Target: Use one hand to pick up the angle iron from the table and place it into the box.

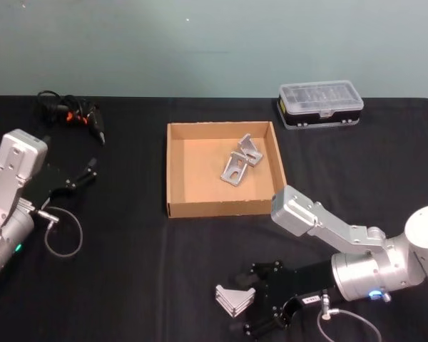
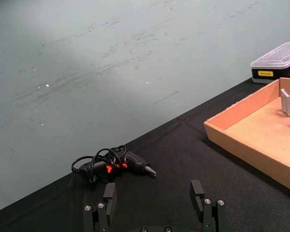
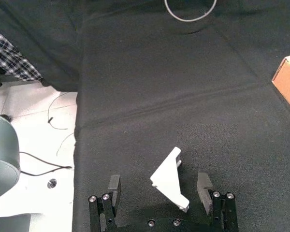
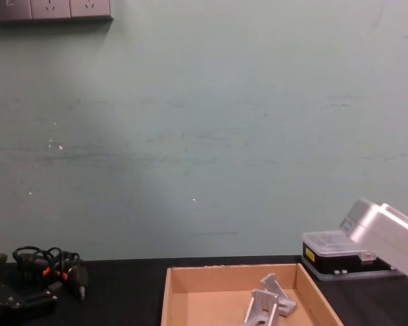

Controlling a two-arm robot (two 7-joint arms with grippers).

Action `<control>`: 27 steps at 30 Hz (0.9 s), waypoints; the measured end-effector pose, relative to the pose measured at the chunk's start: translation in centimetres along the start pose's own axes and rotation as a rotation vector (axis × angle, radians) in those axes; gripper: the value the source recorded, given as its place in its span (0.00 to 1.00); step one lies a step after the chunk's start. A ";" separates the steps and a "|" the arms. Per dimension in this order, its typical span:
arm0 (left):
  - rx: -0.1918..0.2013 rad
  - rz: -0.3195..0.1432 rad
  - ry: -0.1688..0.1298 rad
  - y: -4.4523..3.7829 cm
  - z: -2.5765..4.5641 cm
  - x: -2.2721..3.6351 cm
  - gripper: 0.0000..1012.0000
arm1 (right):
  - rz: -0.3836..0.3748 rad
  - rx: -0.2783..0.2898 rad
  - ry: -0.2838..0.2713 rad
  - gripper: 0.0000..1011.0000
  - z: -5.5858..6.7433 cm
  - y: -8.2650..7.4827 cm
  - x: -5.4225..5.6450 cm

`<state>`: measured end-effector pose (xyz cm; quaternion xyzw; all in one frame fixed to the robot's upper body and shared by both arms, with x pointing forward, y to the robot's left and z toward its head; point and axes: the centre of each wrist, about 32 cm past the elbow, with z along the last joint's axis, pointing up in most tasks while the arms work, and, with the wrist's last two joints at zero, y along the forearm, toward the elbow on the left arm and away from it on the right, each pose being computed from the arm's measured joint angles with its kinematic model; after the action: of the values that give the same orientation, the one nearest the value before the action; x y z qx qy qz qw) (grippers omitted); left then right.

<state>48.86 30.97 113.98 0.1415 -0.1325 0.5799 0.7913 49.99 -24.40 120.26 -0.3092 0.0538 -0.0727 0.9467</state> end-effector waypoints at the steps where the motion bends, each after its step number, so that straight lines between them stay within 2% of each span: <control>1: 0.000 0.000 0.000 0.00 0.00 0.00 0.99 | 0.000 0.000 0.001 0.99 0.0 0.1 0.0; 15: 0.000 0.000 0.000 0.00 0.00 0.00 0.99 | 0.001 -0.002 0.001 0.97 0.0 0.4 0.2; 24: 0.000 0.000 0.000 0.00 0.00 0.00 0.99 | 0.000 -0.001 0.001 0.74 0.0 0.3 0.2; 25: 0.000 0.000 0.000 0.00 0.00 0.00 0.99 | 0.000 -0.001 0.001 0.74 0.0 0.3 0.2; 27: 0.000 0.000 0.000 0.00 0.00 0.00 0.99 | -0.001 -0.001 0.001 0.65 0.0 0.3 0.2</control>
<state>48.86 30.97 113.98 0.1415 -0.1325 0.5799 0.7913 50.17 -24.20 120.05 -0.3094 0.0540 -0.0731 0.9466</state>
